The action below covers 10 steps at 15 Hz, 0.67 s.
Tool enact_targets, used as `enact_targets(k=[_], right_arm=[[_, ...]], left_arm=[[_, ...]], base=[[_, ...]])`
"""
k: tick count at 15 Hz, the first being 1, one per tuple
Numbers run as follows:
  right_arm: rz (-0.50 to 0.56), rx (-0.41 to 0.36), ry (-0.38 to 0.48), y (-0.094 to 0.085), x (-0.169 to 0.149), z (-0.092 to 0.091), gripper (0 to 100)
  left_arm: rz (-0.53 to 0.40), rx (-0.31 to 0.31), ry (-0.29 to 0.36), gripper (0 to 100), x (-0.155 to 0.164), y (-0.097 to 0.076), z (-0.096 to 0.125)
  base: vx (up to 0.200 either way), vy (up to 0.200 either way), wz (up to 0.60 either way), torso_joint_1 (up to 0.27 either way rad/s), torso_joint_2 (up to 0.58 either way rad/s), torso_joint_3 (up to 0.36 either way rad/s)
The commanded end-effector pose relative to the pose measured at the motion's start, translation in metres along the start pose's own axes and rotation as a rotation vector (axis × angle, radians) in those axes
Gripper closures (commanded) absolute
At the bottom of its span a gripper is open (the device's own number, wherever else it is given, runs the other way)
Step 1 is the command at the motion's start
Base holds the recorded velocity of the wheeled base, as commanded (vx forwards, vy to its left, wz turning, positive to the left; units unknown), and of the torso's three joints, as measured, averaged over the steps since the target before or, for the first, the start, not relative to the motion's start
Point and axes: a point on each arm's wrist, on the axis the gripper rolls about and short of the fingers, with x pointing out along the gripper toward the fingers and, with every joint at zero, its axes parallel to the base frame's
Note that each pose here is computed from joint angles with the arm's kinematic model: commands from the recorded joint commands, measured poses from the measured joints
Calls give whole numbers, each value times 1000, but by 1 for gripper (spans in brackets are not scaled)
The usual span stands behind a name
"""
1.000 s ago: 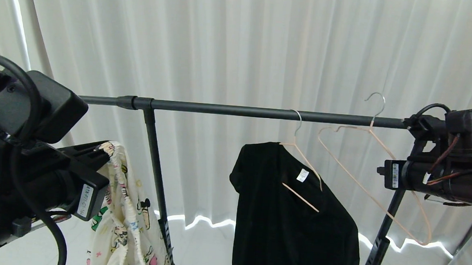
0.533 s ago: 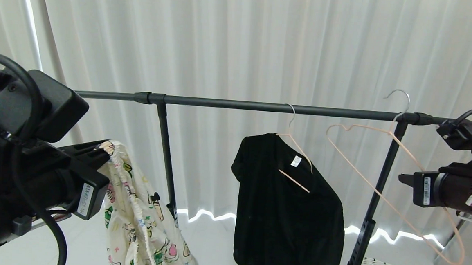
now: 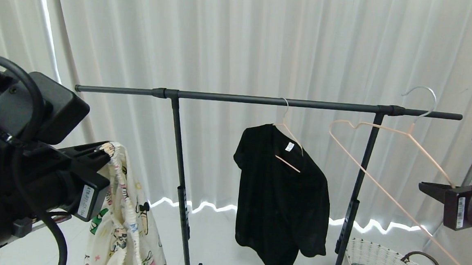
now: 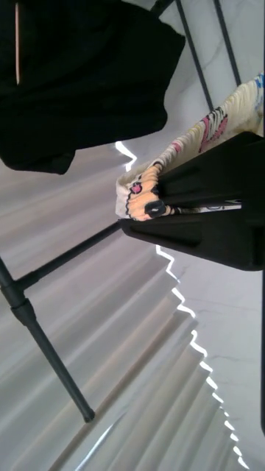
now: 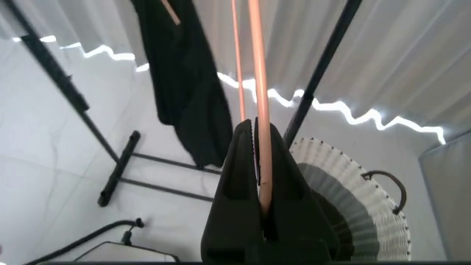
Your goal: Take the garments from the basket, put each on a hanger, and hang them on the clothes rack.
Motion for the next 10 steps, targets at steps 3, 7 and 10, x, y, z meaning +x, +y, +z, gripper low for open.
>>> enact_targets(k=[3, 7, 10], right_arm=[[135, -41, -68, 15, -32, -3, 100], [390, -129, -76, 42, -54, -15, 100], [555, -215, -8, 56, -62, -43, 100]], left_arm=[[-9, 7, 13, 100, 3, -3, -2], [-44, 14, 39, 100, 9, -9, -7], [-15, -95, 86, 100, 31, -15, 0]], base=[[-133, 0, 0, 3, -3, 0], [0, 0, 0, 0, 0, 0], [0, 0, 0, 0, 0, 0]])
